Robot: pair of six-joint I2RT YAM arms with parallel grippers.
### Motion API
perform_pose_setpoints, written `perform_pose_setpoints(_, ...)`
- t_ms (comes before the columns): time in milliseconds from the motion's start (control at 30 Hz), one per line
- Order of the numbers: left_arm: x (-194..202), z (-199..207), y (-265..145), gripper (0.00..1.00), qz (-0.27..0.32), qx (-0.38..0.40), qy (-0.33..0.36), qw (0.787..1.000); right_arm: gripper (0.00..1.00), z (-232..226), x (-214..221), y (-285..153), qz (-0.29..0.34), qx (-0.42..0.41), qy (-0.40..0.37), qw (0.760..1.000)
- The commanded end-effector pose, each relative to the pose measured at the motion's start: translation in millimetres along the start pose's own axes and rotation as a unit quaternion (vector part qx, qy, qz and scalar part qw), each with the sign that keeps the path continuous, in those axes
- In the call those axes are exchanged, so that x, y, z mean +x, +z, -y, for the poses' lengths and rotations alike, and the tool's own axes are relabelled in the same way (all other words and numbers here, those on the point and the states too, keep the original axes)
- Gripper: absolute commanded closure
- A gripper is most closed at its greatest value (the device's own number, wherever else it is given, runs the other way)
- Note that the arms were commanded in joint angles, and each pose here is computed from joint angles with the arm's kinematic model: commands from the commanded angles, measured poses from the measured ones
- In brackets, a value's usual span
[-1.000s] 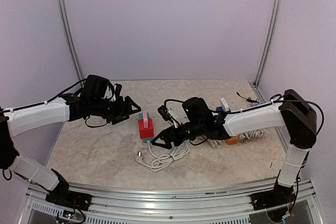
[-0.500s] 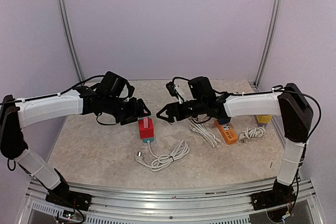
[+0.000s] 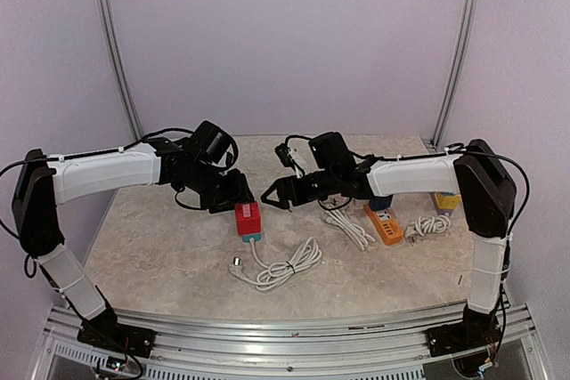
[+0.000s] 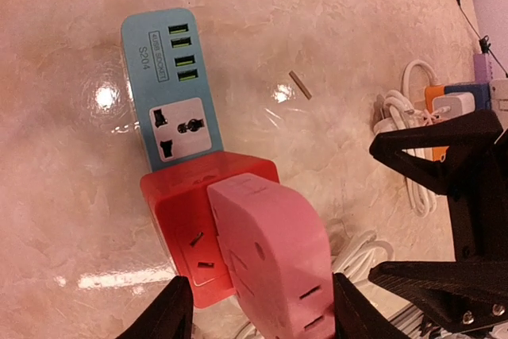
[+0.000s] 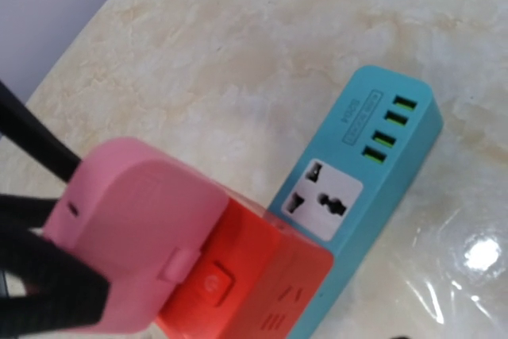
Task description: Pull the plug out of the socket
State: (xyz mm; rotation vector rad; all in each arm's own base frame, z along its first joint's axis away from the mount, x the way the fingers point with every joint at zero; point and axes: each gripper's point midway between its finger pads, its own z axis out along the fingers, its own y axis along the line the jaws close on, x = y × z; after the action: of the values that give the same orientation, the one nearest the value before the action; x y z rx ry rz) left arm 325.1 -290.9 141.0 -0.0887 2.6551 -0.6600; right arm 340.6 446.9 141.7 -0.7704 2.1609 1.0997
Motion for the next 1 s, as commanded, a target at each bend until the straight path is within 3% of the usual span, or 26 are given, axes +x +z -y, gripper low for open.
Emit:
perform_pose_setpoints(0,6,-6,2,0.49,-0.013,-0.026,0.001,1.000,0.29,1,3,5,-0.010,0.005,-0.001,1.000)
perform_pose_setpoints(600,21,1,2,0.94,-0.037,-0.032,0.069,0.996,0.29,1,12,1,-0.019,0.003,-0.001,1.000)
perform_pose_setpoints(967,23,6,0,0.97,-0.044,-0.017,0.084,0.995,0.29,6,26,3,-0.029,0.006,0.014,0.999)
